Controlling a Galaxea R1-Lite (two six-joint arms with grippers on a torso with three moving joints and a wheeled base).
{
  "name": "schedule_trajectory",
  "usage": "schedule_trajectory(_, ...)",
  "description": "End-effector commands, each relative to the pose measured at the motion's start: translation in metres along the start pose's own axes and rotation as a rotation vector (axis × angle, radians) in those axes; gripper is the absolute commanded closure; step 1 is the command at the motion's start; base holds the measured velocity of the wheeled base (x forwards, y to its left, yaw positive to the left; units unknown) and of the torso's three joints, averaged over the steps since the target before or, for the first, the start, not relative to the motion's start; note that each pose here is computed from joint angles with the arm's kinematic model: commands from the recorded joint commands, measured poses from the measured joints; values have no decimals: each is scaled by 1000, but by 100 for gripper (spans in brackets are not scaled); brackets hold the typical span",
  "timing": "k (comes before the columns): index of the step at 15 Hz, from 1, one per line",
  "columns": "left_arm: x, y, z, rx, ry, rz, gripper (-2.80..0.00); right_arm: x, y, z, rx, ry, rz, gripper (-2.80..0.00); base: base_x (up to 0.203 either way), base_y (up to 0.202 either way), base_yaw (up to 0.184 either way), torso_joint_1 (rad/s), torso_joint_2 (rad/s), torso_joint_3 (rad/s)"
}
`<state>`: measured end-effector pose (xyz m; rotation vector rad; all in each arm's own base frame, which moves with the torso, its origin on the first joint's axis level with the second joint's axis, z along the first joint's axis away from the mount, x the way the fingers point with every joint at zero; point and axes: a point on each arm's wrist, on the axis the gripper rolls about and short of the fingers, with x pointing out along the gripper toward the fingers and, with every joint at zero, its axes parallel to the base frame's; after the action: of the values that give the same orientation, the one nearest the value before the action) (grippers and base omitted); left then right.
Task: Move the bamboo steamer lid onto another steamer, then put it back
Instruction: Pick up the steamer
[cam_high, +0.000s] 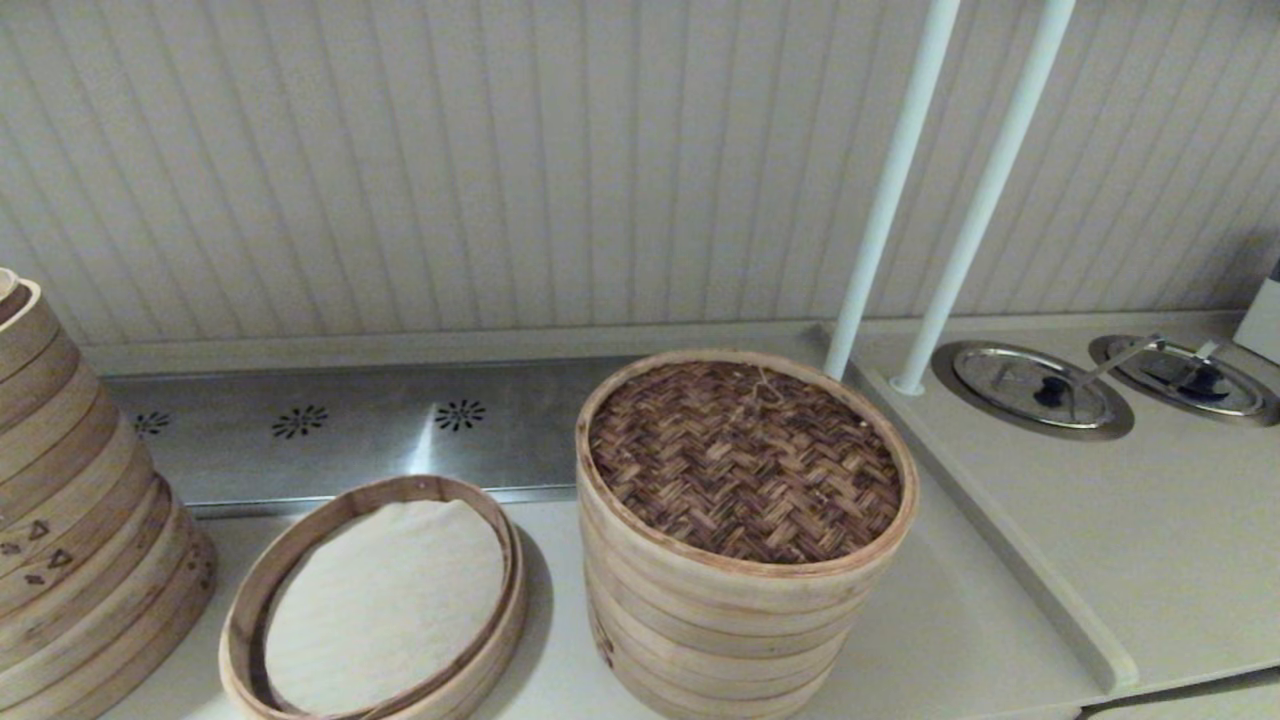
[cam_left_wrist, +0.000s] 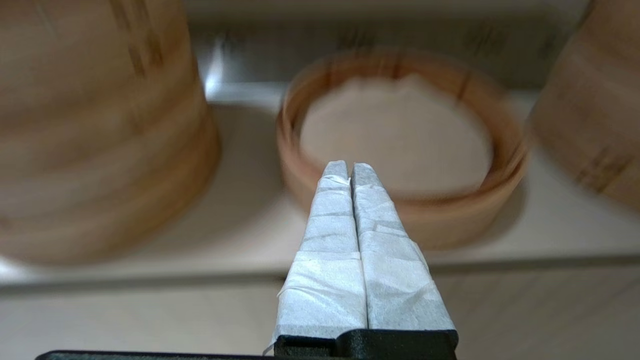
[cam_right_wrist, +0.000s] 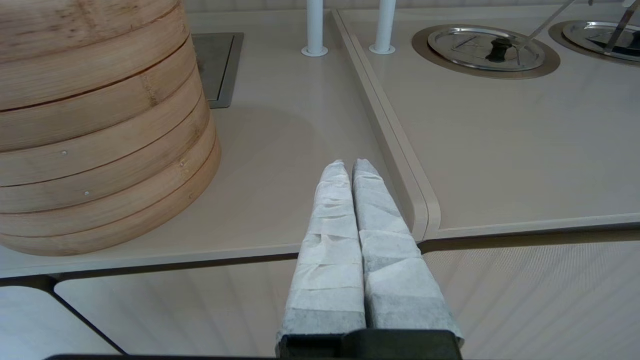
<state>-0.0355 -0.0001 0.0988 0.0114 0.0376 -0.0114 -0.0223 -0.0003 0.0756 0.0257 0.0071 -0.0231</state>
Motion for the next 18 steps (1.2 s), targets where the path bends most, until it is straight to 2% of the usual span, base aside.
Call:
schedule_trajectory(1, -1, 0, 32, -1, -2, -26, 0, 0, 0, -1, 0, 5, 0, 0, 0, 0, 0, 0, 0, 0)
schedule_trajectory(5, 22, -1, 90, -11, 68, -93, 0, 0, 0, -1, 0, 3, 0, 0, 0, 0, 0, 0, 0, 0)
schedule_trajectory(8, 46, -3, 135, -34, 91, -201, 0, 0, 0, -1, 0, 5, 0, 0, 0, 0, 0, 0, 0, 0)
schedule_trajectory(13, 104, -7, 190, -69, 165, -342, 0, 0, 0, -1, 0, 3, 0, 0, 0, 0, 0, 0, 0, 0)
schedule_trajectory(16, 139, -32, 199, -58, 247, -545, 0, 0, 0, -1, 0, 5, 0, 0, 0, 0, 0, 0, 0, 0)
schedule_trajectory(18, 167, -55, 205, -73, 308, -641, 0, 0, 0, -1, 0, 3, -1, 0, 0, 0, 0, 0, 0, 0)
